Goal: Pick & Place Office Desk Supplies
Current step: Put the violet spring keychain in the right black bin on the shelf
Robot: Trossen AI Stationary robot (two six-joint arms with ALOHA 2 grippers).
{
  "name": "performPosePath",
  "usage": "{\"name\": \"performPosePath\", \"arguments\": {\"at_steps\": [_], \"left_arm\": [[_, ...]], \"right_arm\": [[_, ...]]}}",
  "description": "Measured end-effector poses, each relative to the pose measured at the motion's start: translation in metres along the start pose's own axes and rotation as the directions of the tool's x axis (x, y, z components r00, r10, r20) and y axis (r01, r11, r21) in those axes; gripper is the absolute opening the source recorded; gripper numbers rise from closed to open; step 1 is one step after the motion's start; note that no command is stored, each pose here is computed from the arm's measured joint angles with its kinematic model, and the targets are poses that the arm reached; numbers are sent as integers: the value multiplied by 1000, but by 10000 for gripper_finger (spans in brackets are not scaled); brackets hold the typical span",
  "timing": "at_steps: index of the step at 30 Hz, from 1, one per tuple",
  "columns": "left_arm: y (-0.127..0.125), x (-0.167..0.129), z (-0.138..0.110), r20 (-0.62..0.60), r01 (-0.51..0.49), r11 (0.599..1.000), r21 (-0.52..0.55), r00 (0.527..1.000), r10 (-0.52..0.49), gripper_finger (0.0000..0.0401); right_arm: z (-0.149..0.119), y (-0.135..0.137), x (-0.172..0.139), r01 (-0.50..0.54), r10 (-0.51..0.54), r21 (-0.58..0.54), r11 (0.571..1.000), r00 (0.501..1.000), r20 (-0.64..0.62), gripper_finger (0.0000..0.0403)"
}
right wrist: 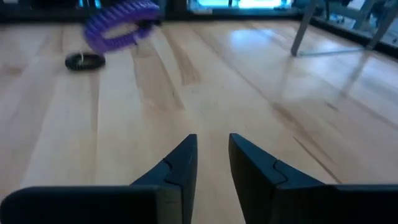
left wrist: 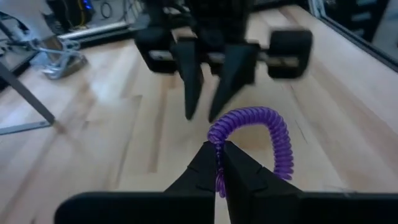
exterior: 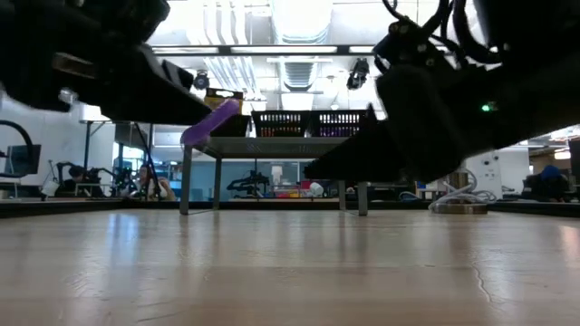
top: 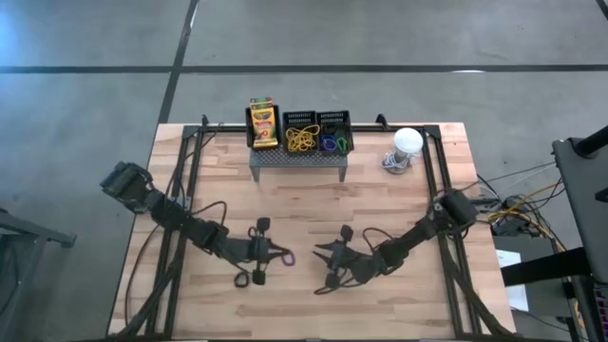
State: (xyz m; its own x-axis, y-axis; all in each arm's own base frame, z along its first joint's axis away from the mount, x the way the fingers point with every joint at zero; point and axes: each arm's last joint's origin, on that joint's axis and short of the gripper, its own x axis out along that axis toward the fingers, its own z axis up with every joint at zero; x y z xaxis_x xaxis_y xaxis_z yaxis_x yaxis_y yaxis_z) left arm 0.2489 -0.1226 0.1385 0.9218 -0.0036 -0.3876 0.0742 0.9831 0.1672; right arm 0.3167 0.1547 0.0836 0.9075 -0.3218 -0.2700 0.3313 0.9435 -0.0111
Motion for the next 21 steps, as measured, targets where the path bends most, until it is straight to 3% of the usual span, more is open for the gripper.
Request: {"name": "performPosePath", "arguments": {"at_steps": [7,13,21], "left_arm": [[5,2,2,19,-50,999,-22,999,50,9],[6,1,2,20,-104,994,-17,994,104,8],[9,1,-3,-18,-201,979,40,979,202,8]], "right_arm": [[1,-3,16,-57,46,80,995,991,125,153],[11,5,39,-224,203,105,969,963,177,200],[28,15,52,-146,110,148,978,967,228,205]]}}
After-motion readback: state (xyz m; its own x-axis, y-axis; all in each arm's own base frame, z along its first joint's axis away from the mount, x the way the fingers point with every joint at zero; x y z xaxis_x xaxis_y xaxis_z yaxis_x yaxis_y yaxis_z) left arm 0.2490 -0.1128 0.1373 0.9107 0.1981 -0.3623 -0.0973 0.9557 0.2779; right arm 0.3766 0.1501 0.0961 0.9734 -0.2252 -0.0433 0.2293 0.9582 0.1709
